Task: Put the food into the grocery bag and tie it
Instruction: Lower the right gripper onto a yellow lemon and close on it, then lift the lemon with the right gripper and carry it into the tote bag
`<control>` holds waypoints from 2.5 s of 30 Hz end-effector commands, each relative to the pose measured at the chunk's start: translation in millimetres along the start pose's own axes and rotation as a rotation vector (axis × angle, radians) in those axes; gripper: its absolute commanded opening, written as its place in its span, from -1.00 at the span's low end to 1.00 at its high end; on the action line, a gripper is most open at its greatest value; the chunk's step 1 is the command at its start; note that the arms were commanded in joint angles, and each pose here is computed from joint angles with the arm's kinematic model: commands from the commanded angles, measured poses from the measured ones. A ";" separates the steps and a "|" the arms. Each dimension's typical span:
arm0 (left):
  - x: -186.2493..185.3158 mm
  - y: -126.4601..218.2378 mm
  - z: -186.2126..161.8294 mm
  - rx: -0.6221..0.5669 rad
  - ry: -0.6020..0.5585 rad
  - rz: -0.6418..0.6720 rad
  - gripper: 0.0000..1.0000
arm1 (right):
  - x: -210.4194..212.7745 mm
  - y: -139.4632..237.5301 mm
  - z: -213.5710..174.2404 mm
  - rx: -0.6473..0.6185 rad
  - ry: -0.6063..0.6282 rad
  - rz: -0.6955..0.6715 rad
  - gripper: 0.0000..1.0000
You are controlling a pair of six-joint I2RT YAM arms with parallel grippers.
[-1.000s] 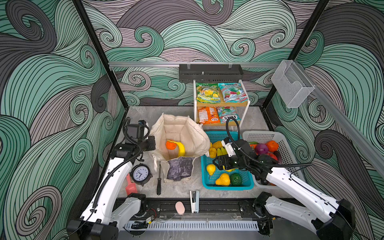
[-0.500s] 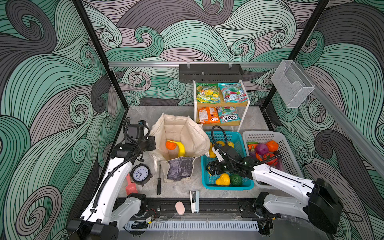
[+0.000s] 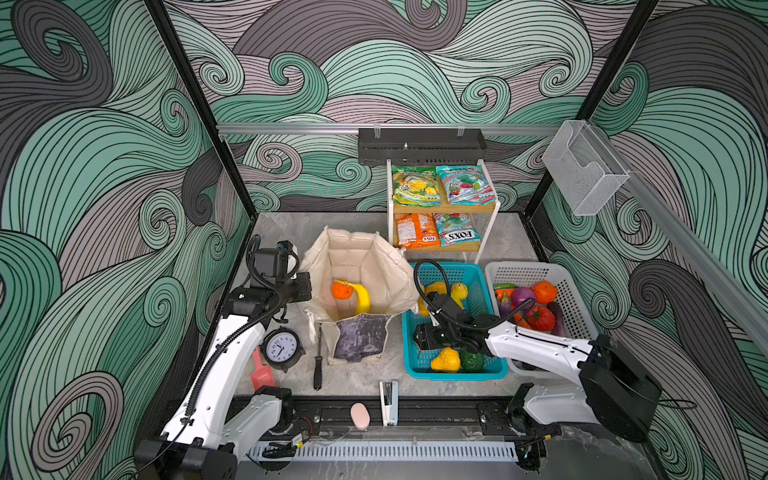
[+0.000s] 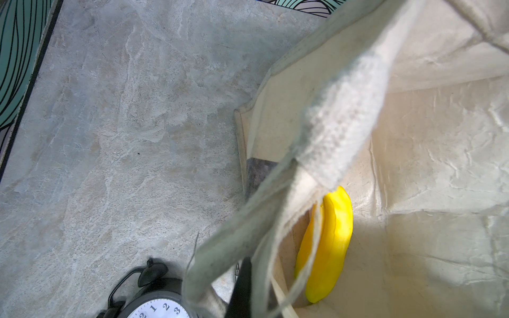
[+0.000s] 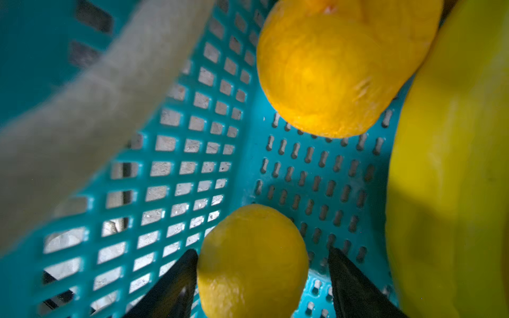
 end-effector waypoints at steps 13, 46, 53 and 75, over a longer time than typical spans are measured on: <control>1.1 4.3 -0.9 -0.011 0.012 -0.011 -1.00 | 0.3 -21.1 4.7 -0.029 -0.025 -0.012 0.30; 1.8 6.9 -0.3 -0.028 0.001 -0.004 -1.00 | 2.3 162.6 48.6 -0.361 0.147 -0.032 -0.04; 0.6 4.5 -1.7 -0.013 -0.002 -0.017 -1.00 | 40.6 172.2 93.6 -0.373 0.226 0.061 -0.10; -5.0 3.6 -1.4 -0.007 -0.007 -0.071 -1.00 | 172.9 57.1 179.5 -0.229 0.444 0.182 -0.12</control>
Point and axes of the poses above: each gripper's point midway between its finger pads, its own y axis back along the fingers, its own x axis along the line the jaws close on, z = x × y, the point moved 7 cm from there along y, back along the fingers, and after that the axes turned 1 degree about y, right-handed, at the moved point
